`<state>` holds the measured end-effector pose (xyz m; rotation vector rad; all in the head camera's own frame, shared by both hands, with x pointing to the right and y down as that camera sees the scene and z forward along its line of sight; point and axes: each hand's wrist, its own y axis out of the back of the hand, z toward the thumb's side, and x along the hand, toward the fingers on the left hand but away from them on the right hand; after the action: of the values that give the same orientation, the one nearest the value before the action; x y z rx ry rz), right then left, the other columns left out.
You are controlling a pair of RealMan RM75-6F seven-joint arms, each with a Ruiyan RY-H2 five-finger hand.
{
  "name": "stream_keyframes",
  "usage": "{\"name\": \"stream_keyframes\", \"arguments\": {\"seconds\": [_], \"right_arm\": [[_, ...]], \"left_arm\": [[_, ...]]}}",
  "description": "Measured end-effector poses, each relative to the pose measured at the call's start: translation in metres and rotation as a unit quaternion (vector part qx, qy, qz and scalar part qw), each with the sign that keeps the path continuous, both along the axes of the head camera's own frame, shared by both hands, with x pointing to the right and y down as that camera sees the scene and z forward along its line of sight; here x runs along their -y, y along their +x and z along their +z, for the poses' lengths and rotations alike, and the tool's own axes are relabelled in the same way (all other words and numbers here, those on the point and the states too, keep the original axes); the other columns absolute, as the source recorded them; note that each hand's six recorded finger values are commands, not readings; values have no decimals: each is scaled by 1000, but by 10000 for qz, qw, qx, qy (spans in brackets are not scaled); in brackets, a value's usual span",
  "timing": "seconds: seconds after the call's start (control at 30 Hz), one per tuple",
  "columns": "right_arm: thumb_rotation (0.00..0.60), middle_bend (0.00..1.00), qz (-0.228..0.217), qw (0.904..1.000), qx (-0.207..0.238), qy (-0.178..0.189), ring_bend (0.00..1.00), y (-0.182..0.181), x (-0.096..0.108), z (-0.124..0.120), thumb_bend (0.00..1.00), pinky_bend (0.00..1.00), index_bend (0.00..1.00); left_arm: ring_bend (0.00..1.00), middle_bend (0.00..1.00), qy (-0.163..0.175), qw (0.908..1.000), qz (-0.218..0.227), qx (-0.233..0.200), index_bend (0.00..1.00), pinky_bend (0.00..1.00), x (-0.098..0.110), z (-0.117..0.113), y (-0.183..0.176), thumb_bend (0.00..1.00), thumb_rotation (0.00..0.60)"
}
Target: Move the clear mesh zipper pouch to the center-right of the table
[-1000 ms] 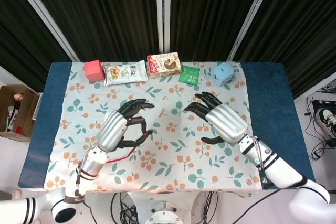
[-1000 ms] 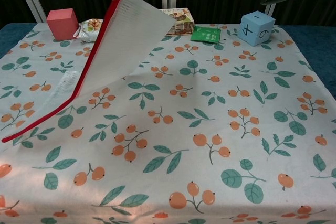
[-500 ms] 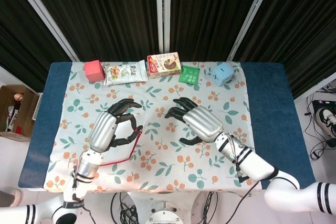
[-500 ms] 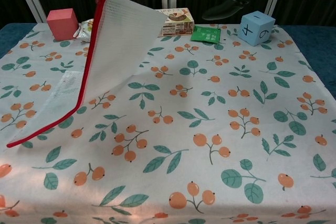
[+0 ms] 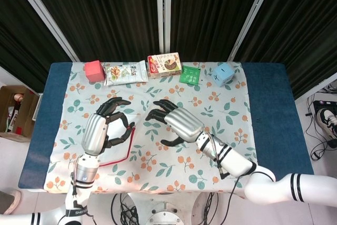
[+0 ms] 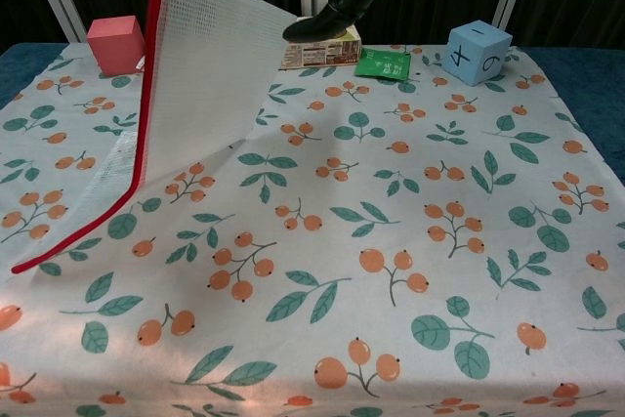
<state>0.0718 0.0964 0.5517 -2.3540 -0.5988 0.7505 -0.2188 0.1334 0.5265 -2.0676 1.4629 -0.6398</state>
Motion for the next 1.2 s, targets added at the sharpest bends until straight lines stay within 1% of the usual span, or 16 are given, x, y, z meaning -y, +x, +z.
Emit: {"name": "stream_keyframes", "arguments": {"seconds": [0.13, 0.3, 0.5, 0.67, 0.8, 0.97, 1.07, 1.2], "right_arm": [[600, 200, -77, 9999, 15, 108, 0, -10, 3, -2, 168, 0, 272], [600, 200, -176, 9996, -71, 194, 0, -22, 4, -1, 176, 0, 283], [600, 201, -247, 9994, -135, 197, 0, -39, 5, 1, 190, 0, 292], [600, 224, -253, 9995, -101, 145, 0, -50, 4, 6, 234, 0, 363], [600, 237, -210, 9997, -91, 125, 0, -53, 4, 9, 240, 0, 409], [600, 247, -146, 9998, -71, 111, 0, -54, 6, 11, 248, 0, 432], [600, 261, -86, 9999, -24, 86, 2, -54, 8, 11, 274, 0, 461], [600, 277, -17, 10000, 61, 65, 15, -55, 10, 11, 279, 0, 495]], "left_arm": [[184, 263, 10, 10000, -8, -26, 665, 237, -1, 0, 2, 363, 600], [183, 263, 3, 10000, -9, -54, 665, 237, -1, 0, 3, 363, 600], [182, 263, 15, 10000, -16, -73, 666, 237, -1, 0, 4, 363, 600], [182, 263, 3, 10000, -29, -73, 669, 237, 0, 1, 3, 363, 600], [182, 262, 1, 10000, -35, -68, 673, 237, 0, 1, 2, 363, 600], [182, 262, 9, 10000, -43, -59, 673, 237, 0, 1, -1, 362, 600], [182, 262, 11, 10000, -47, -51, 674, 237, 0, 2, -2, 363, 600], [181, 262, 6, 10000, -38, -40, 674, 237, -1, 2, -2, 362, 600]]}}
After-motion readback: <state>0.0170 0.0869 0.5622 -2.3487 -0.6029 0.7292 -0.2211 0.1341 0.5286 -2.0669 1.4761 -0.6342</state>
